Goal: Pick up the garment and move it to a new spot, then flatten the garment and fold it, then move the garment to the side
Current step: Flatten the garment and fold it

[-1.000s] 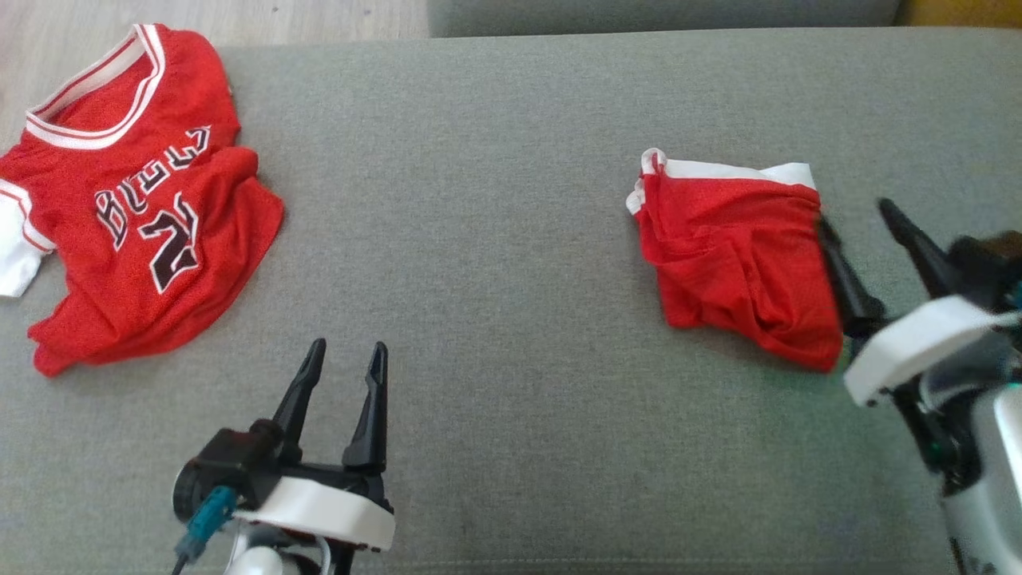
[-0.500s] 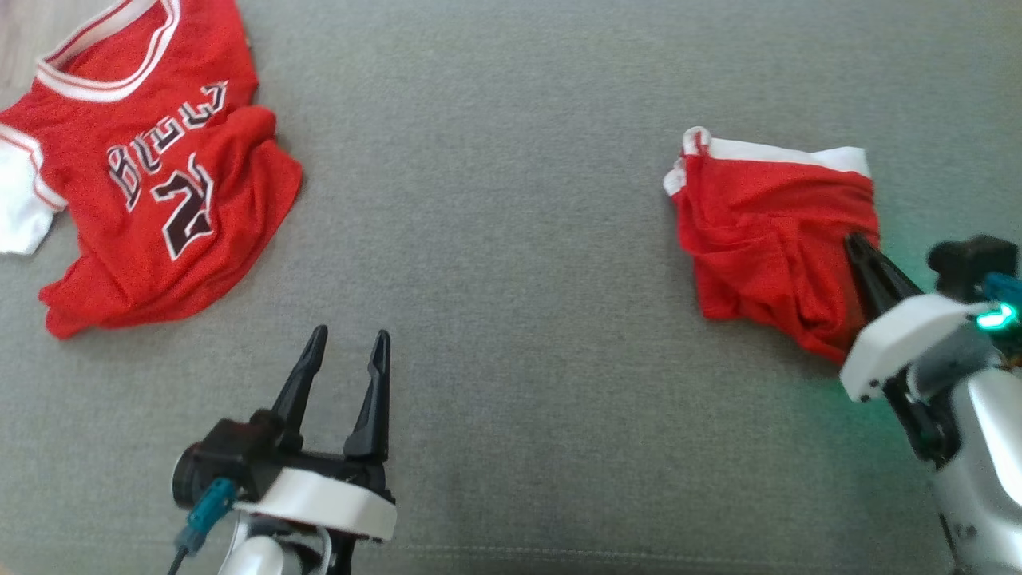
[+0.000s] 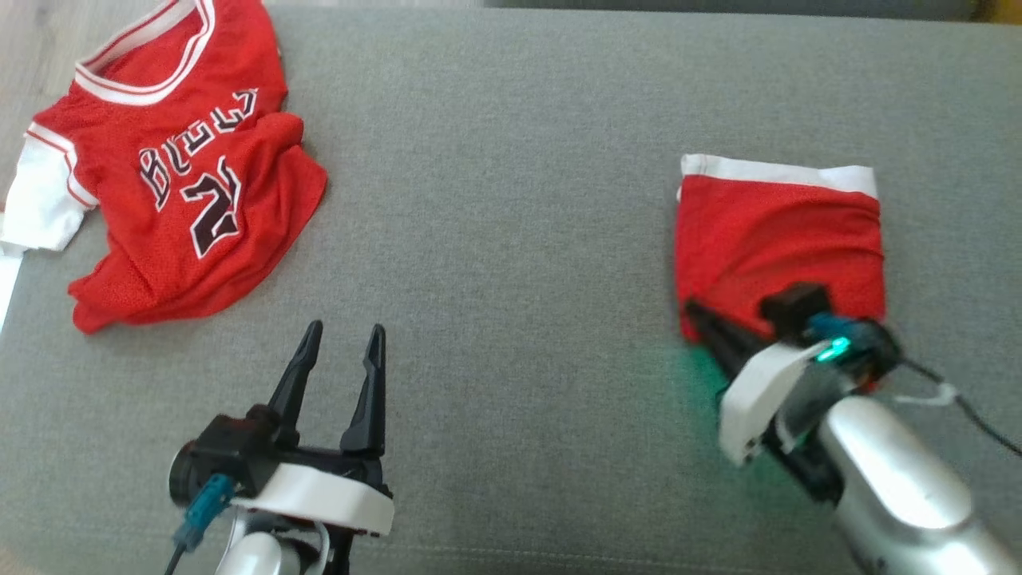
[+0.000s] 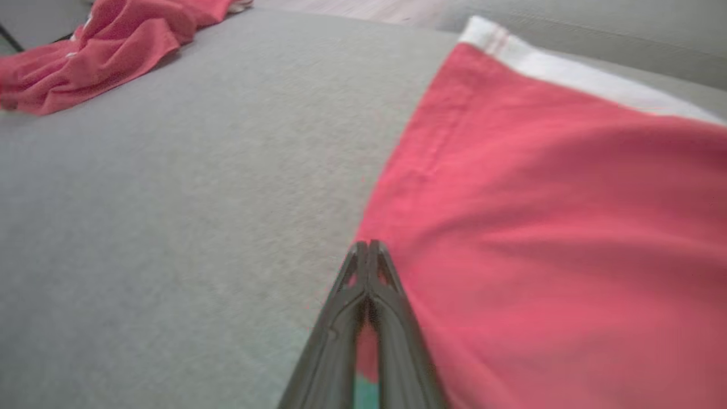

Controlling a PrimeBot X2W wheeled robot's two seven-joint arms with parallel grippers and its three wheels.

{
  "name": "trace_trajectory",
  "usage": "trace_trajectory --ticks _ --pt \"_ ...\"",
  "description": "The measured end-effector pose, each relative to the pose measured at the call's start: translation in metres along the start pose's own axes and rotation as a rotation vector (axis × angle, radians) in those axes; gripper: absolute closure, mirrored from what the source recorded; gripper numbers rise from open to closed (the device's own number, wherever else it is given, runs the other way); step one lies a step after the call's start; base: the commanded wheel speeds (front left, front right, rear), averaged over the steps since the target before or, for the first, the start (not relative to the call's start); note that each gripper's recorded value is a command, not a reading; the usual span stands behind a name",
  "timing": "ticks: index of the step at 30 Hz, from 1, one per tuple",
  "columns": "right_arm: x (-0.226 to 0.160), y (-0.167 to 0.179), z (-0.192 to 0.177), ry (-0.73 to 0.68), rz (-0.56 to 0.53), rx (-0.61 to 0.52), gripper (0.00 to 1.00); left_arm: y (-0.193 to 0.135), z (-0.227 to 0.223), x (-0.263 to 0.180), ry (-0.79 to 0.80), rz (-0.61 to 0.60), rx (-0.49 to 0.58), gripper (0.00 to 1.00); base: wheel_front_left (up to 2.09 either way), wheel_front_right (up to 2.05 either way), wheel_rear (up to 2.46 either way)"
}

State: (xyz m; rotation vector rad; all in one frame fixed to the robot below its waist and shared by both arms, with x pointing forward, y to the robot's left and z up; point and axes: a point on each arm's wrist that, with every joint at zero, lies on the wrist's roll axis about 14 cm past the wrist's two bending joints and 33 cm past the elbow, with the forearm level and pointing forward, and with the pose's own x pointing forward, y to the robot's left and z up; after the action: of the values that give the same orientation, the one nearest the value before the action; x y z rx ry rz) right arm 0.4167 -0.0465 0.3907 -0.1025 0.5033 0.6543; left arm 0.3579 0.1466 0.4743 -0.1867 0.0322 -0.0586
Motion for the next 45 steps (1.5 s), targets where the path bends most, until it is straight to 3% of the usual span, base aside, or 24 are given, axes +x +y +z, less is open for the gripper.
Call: trace_trajectory --ticks 5,9,14,15,18,28,37,45 --pt "-0.008 0.019 -0.008 0.045 0.061 -0.034 1.00 -0.003 0.004 -0.001 -0.013 -0.010 -0.001 0.00 0.00 0.00 0.00" --pt "-0.017 0.018 0.008 -0.014 0.054 -0.049 1.00 -0.008 0.008 -0.001 -0.027 -0.025 -0.002 0.00 0.00 0.00 0.00" --pt "-0.042 -0.020 0.038 -0.190 -0.085 -0.001 1.00 -0.009 0.006 -0.010 -0.020 -0.025 -0.004 0.00 0.00 0.00 0.00" --pt "-0.049 -0.027 0.039 -0.213 -0.116 0.002 0.96 -0.008 0.006 -0.012 -0.021 -0.022 -0.004 0.00 0.00 0.00 0.00" --pt "-0.071 -0.042 0.041 -0.285 -0.193 0.021 0.00 -0.004 0.011 -0.013 -0.038 -0.013 0.006 0.00 0.00 0.00 0.00" --pt "-0.131 -0.058 0.028 -0.439 -0.391 0.091 0.00 0.005 -0.001 -0.041 -0.003 0.008 0.035 0.00 0.00 0.00 0.00" --pt "-0.159 -0.063 -0.006 -0.427 -0.502 0.152 0.00 0.021 -0.005 -0.055 0.009 0.045 0.048 0.00 0.00 0.00 0.00" --pt "-0.162 -0.064 -0.016 -0.418 -0.523 0.175 0.00 0.016 -0.011 -0.055 0.030 0.009 0.073 0.00 0.00 0.00 0.00"
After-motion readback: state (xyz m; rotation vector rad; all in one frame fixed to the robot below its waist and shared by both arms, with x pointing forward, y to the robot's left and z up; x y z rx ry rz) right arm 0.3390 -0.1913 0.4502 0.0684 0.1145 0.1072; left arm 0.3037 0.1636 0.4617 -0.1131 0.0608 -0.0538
